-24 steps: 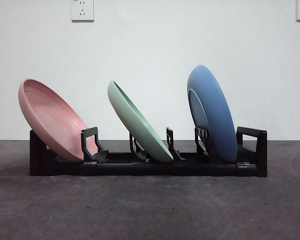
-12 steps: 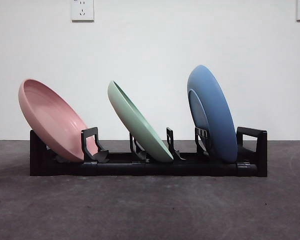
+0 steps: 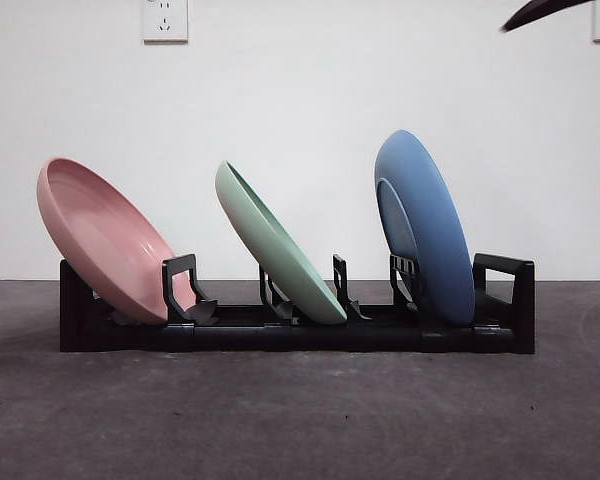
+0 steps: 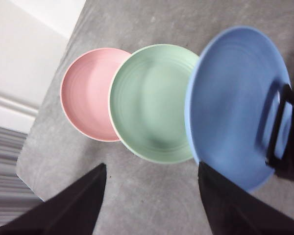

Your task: Place the plate

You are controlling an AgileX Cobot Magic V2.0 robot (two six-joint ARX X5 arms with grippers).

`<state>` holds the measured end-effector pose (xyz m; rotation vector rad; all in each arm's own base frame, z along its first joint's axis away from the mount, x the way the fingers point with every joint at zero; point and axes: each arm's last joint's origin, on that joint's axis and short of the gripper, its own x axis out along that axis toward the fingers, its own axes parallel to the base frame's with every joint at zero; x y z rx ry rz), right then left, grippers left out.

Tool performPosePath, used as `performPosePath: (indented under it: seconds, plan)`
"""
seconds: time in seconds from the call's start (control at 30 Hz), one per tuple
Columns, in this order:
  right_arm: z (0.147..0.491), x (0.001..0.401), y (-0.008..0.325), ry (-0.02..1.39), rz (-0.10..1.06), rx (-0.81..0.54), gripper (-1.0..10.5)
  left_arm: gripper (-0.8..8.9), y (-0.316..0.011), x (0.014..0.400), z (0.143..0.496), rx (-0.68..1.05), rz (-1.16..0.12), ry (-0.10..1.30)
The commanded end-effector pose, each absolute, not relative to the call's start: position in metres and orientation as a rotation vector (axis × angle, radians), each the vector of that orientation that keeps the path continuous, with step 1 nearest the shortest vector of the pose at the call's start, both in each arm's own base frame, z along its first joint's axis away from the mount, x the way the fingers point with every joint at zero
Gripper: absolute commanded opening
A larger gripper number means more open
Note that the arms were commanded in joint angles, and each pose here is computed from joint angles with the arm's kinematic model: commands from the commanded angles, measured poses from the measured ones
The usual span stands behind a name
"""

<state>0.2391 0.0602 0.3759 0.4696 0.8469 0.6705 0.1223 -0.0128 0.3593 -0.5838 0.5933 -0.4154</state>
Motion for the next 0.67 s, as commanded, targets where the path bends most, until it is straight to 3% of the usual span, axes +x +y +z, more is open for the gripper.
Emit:
performPosePath:
  seconds: [0.03,0.33,0.67]
  plan:
    - [0.372,0.265,0.073,0.872,0.706,0.427,2.9,4.03,-0.013,0.122,0.366,-0.568,-0.434,0.57]
    - [0.332,0.324,0.1,0.999,0.687,0.363,2.8,4.03,-0.013,0.122,0.366,-0.569,-0.434,0.571]
    - [0.303,0.339,0.116,1.07,0.679,0.312,2.1,4.03,-0.013,0.122,0.366,-0.569,-0.433,0.572]
